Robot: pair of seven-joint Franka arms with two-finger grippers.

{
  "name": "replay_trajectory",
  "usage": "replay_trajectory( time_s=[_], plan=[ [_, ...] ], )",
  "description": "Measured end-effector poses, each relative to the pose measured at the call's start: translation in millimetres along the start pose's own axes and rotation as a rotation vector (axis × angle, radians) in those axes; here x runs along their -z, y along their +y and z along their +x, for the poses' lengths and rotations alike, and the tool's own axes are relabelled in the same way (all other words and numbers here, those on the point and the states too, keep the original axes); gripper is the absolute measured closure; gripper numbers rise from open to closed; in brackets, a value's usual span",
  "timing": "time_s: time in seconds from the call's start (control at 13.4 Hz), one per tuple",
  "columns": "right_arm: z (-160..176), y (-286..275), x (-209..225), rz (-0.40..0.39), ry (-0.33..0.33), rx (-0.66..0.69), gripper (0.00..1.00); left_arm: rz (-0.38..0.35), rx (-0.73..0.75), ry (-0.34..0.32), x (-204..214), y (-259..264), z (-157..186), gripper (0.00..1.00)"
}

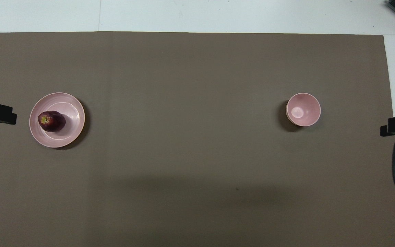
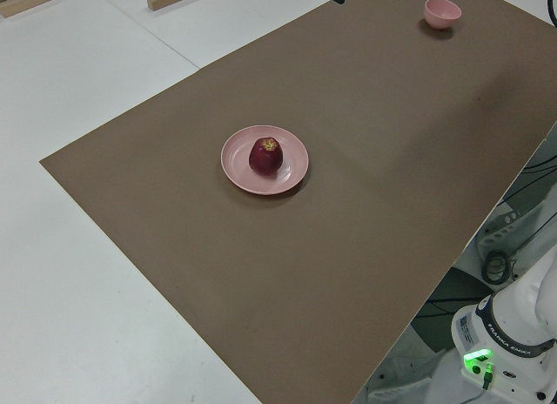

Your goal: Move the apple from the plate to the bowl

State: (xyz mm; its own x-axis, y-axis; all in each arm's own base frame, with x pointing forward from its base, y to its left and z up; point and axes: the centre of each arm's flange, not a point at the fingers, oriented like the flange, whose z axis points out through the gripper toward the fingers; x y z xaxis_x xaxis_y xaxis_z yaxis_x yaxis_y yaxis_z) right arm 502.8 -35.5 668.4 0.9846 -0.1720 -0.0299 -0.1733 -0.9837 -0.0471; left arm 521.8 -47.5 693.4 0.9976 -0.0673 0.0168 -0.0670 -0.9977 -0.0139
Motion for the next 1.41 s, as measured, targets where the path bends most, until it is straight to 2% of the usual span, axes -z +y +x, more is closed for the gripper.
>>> replay_trajectory(
  time_s=[0.52, 0.97, 1.19, 1.41],
  plan=[
    [0, 0, 0, 0.000, 0.000, 0.000, 0.00, -0.002, 0.008, 0.074, -4, -5, 18, 0.00],
    [0, 0, 0, 0.000, 0.000, 0.000, 0.00, 0.002, -0.032, 0.103, -71, -36, 73, 0.00],
    [0, 0, 0, 0.000, 0.000, 0.000, 0.00, 0.009, -0.087, 0.114, -109, -60, 83, 0.00],
    [0, 0, 0, 0.000, 0.000, 0.000, 0.00, 0.011, -0.103, 0.092, -148, -82, 80, 0.00]
  ],
)
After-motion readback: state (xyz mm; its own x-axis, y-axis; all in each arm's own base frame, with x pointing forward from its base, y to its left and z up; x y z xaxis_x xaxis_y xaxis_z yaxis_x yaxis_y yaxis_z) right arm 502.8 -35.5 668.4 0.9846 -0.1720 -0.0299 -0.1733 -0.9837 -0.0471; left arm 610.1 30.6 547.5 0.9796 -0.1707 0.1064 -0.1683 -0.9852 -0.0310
